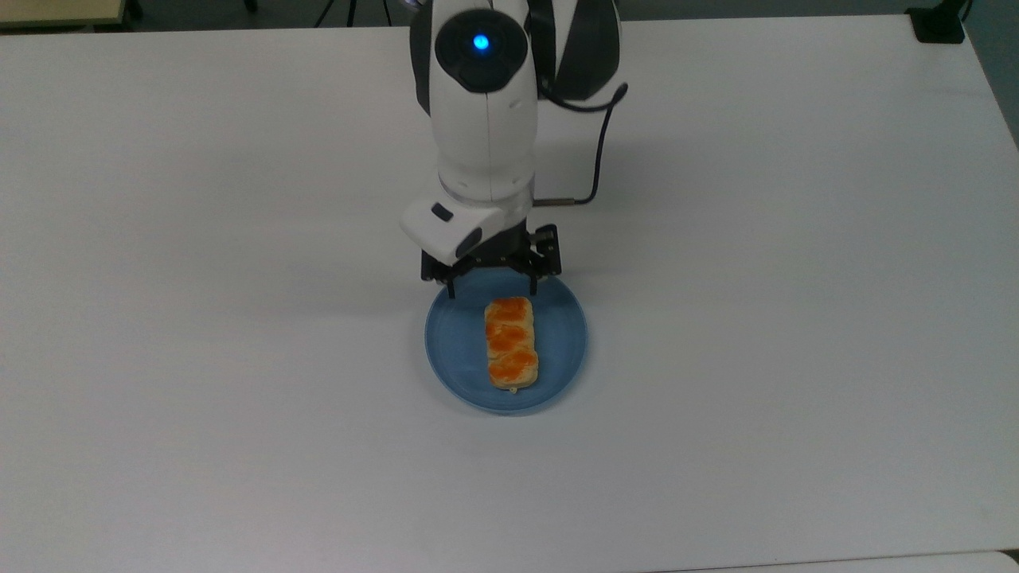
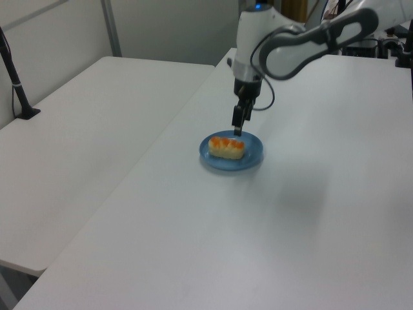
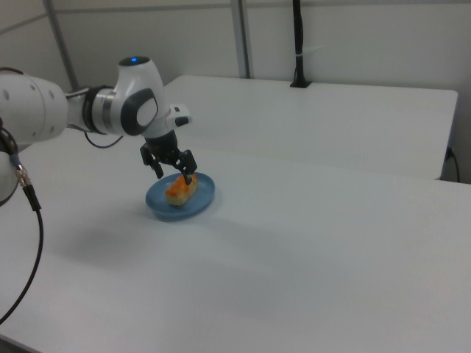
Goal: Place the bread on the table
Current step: 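Lower the gripper onto the bread roll on the blue plate and grasp it, then lift the bread roll off the plate and carry it beside the plate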
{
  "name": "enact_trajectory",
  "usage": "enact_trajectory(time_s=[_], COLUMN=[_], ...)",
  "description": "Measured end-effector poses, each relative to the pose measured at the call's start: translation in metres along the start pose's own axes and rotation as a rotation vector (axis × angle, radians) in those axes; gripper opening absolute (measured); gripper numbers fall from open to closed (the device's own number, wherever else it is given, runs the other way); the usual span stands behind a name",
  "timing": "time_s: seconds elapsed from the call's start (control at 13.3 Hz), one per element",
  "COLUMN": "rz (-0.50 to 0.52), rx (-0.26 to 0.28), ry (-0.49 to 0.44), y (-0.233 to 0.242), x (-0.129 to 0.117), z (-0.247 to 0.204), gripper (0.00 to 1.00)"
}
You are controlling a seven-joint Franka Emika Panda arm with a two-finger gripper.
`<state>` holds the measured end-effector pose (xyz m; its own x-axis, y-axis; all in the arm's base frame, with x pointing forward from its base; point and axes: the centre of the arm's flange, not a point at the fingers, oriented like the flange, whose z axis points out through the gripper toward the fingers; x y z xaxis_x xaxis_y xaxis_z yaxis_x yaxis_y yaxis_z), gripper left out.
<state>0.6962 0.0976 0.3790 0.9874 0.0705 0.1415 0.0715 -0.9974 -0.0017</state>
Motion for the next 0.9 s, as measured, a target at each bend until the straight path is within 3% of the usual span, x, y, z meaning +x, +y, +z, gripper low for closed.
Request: enact_trajectory(time_s=[0.6, 0.83, 0.9], rz=[-0.028, 0.002, 0.017], rx=[0.003, -0.001, -0.005], ry=[0.04, 0.05, 0.051], y=[-0.02, -0.027, -0.029], x=[0.007, 0.008, 0.008], z=[0.054, 0.068, 0.071], gripper=[1.0, 0.95, 0.8])
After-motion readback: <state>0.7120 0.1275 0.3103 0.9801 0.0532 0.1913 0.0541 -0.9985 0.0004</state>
